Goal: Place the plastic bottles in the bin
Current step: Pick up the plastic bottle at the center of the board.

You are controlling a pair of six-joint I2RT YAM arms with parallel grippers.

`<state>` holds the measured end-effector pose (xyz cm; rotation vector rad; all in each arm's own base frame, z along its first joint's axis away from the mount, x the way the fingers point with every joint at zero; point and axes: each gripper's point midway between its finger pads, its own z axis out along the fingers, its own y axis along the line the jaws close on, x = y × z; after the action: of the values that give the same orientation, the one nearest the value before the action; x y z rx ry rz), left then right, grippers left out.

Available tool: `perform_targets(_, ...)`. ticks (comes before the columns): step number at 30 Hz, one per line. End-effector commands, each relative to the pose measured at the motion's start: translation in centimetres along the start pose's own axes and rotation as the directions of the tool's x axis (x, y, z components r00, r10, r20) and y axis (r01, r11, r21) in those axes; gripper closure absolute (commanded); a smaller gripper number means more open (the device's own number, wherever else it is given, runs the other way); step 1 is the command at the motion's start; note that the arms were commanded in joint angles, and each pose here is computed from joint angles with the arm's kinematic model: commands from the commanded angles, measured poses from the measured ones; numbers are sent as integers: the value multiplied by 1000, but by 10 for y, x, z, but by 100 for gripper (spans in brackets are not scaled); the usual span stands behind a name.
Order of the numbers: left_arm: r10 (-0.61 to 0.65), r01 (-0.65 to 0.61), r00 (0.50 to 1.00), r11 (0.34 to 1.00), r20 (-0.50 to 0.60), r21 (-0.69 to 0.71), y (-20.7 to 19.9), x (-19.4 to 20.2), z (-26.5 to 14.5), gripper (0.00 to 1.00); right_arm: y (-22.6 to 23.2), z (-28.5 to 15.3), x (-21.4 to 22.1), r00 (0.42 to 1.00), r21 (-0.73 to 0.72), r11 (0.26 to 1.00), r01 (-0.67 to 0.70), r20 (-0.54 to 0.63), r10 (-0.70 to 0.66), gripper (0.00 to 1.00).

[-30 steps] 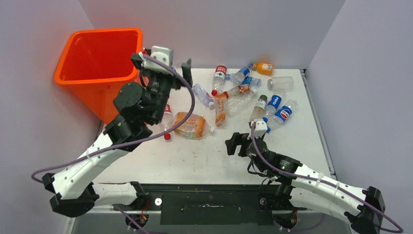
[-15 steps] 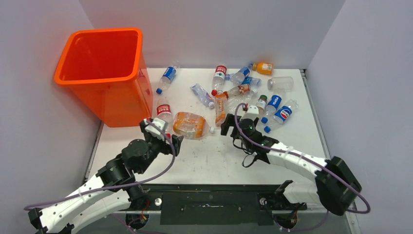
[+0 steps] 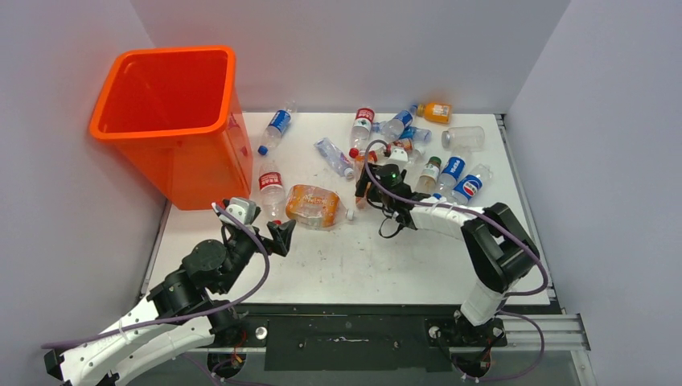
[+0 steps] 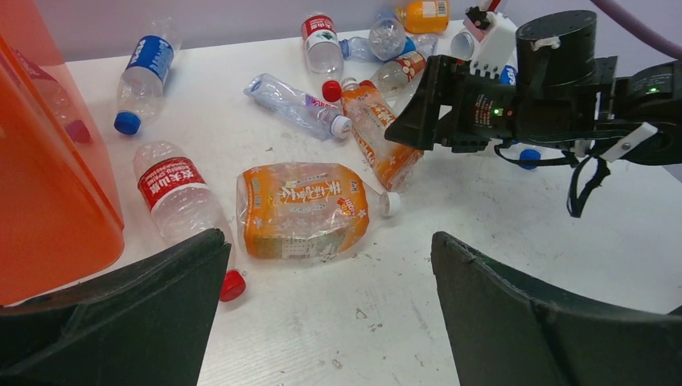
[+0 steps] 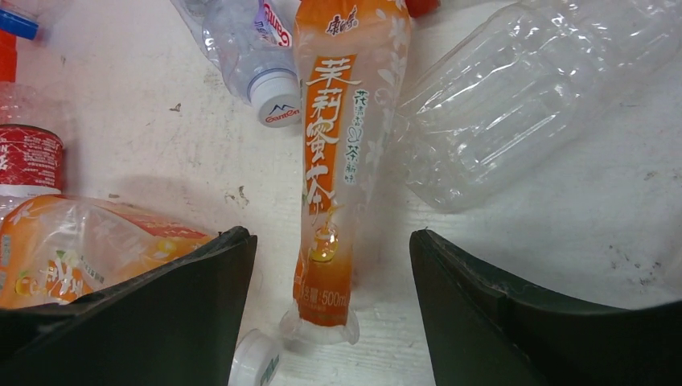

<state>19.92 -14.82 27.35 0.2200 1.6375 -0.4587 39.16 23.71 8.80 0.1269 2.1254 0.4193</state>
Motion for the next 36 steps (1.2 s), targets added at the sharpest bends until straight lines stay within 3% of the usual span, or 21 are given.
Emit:
perform_targets(1,-37,37,999,999,33,0,-2,-10,0,4,20,13,-18,1000,-57,998,17,22,-15,32)
perform_targets(10,-47,47,998,999,40,4,-2,-12,-2,4,12,18,11,999,-57,998,-9,-36,7,55)
perform_targets(20,-49,50,998,999,49,-14,1,-12,-2,4,15,-23,-1,1000,-139,990,-6,15,8,79)
perform_targets(25,-56,57,997,998,61,-17,3,-13,-3,4,35,-64,-16,998,-273,962,10,67,8,94)
perform_targets(30,-146,145,983,989,110,11,-1,-22,-6,4,75,-144,-24,988,-545,832,106,150,-27,95)
perform_targets(36,-377,318,908,904,182,287,-49,-59,-10,4,106,-249,-10,964,-780,585,220,267,-7,95)
